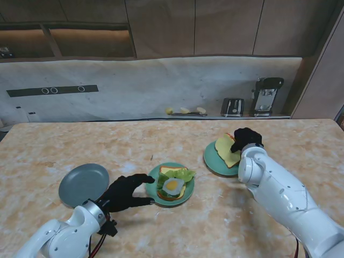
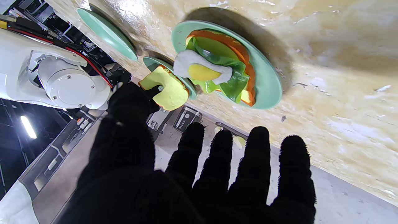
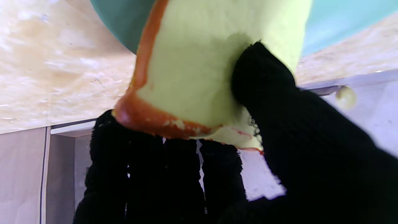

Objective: Prepare sandwich (Bread, lettuce, and egg)

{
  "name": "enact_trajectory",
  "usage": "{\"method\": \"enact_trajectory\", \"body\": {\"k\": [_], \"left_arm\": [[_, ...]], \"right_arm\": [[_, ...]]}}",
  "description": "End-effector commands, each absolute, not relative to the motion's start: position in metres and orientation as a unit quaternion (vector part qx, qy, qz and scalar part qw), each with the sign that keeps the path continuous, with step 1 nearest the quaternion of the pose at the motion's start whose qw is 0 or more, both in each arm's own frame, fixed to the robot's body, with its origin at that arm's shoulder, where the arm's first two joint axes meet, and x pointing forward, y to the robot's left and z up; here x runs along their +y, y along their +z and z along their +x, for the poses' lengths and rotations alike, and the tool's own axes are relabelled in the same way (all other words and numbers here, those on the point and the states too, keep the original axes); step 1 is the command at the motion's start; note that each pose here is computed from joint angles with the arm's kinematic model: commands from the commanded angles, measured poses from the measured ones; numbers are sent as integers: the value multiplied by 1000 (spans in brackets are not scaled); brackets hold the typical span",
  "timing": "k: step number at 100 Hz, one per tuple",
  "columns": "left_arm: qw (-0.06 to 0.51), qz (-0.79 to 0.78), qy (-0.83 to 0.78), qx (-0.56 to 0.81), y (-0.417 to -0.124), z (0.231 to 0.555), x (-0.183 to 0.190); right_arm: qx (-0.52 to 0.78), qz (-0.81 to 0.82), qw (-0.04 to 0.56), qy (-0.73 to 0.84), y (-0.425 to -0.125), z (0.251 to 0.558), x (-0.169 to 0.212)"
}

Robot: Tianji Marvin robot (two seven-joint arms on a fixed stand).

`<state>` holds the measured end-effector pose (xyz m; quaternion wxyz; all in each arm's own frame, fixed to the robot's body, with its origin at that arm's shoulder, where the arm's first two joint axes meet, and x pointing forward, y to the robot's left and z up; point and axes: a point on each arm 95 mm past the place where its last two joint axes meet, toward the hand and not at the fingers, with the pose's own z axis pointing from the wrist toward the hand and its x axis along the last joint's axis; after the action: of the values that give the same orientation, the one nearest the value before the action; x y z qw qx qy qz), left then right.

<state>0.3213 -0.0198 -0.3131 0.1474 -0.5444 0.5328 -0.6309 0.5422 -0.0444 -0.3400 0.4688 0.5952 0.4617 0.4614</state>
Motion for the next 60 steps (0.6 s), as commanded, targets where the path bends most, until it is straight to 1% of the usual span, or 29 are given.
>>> {"method": "enact_trajectory", "body": {"k": [1, 32, 60], "left_arm": [[144, -546, -627, 536, -316, 318, -20], [149, -542, -631, 535, -315, 316, -19], [160, -540, -633, 531, -314, 314, -16]], "right_arm": [[467, 594, 458, 468, -342, 539, -38], [433, 613, 432, 501, -328, 531, -31], [380, 645, 378, 545, -306, 513, -19]]}}
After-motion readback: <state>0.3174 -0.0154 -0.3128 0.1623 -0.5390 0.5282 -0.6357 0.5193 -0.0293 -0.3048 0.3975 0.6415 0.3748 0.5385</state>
